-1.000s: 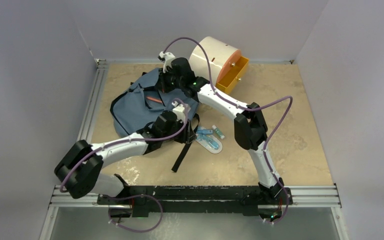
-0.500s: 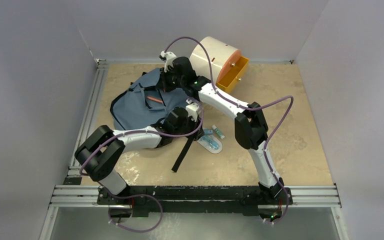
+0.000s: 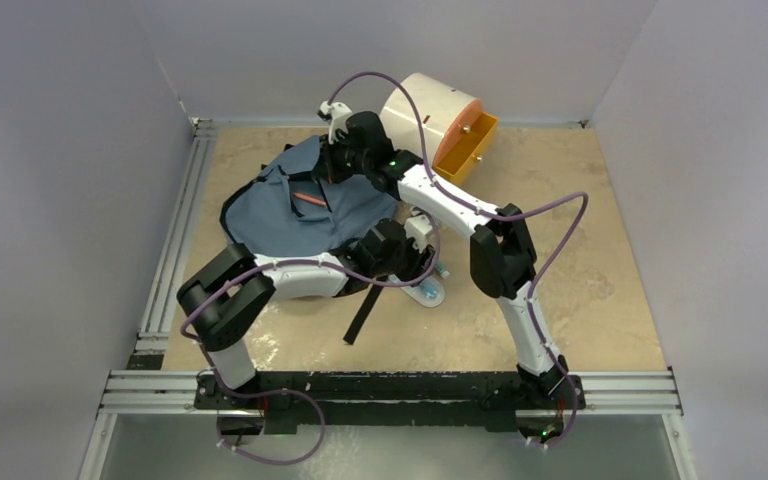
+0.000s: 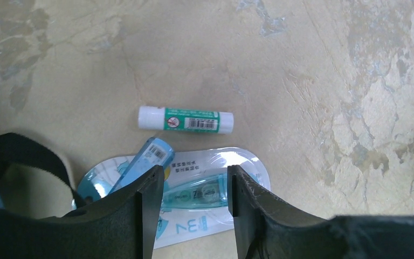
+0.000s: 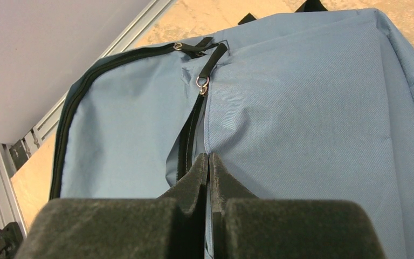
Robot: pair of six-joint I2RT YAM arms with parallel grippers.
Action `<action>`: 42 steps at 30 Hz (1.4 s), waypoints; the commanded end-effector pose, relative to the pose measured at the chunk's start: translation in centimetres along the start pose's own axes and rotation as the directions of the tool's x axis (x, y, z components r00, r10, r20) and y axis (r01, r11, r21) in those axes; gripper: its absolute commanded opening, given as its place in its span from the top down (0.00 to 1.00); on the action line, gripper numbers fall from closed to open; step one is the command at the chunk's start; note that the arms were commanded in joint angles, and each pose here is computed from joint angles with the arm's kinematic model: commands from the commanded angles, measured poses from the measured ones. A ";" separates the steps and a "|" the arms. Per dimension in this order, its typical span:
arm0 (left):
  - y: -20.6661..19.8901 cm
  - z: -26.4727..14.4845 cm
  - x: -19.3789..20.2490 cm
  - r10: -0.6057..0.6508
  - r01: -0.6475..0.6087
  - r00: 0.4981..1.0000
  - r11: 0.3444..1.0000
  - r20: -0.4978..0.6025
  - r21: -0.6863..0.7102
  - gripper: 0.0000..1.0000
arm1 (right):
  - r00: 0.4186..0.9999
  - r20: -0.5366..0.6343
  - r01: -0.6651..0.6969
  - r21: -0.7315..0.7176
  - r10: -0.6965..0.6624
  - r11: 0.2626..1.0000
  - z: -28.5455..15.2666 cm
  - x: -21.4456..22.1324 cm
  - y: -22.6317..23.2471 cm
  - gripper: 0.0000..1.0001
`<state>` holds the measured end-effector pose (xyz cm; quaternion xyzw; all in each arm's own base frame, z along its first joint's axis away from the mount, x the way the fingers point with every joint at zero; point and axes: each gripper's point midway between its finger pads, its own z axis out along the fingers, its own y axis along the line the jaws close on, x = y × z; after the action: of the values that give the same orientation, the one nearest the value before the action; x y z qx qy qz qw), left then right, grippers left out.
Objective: Pack the student bag
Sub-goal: Pick up the stationery from the center of the board.
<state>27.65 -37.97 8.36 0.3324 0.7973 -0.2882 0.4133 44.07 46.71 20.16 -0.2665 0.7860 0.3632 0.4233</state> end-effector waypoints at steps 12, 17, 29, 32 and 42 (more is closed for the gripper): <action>0.0 3.5 -2.1 -0.170 0.165 0.985 0.969 -0.012 -0.184 0.59 | 0.995 0.067 0.080 -0.004 -0.080 0.997 -0.7 -3.5 -0.2 1.00; -0.3 3.7 0.0 -0.346 0.317 0.937 0.903 -0.055 -0.289 0.59 | 0.991 0.078 0.112 0.002 -0.112 0.994 -0.9 -4.5 -0.4 1.00; -0.5 4.8 -0.4 -0.478 0.434 0.879 0.801 -0.004 -0.413 0.55 | 0.985 0.104 0.132 0.034 -0.135 0.991 -1.6 -5.8 -0.6 1.00; -0.5 5.1 -0.8 -0.487 0.447 0.873 0.792 0.010 -0.417 0.55 | 0.986 0.100 0.130 0.042 -0.134 0.991 -1.5 -5.6 -0.8 1.00; 0.1 6.0 -1.0 -0.484 0.440 0.875 0.775 0.020 -0.454 0.52 | 0.987 0.095 0.124 0.069 -0.130 0.990 -1.3 -5.3 -1.5 1.00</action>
<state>29.90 -41.97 5.38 0.0558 0.9212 -0.1775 0.3418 45.41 46.14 19.71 -0.2962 0.7854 0.3288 0.4329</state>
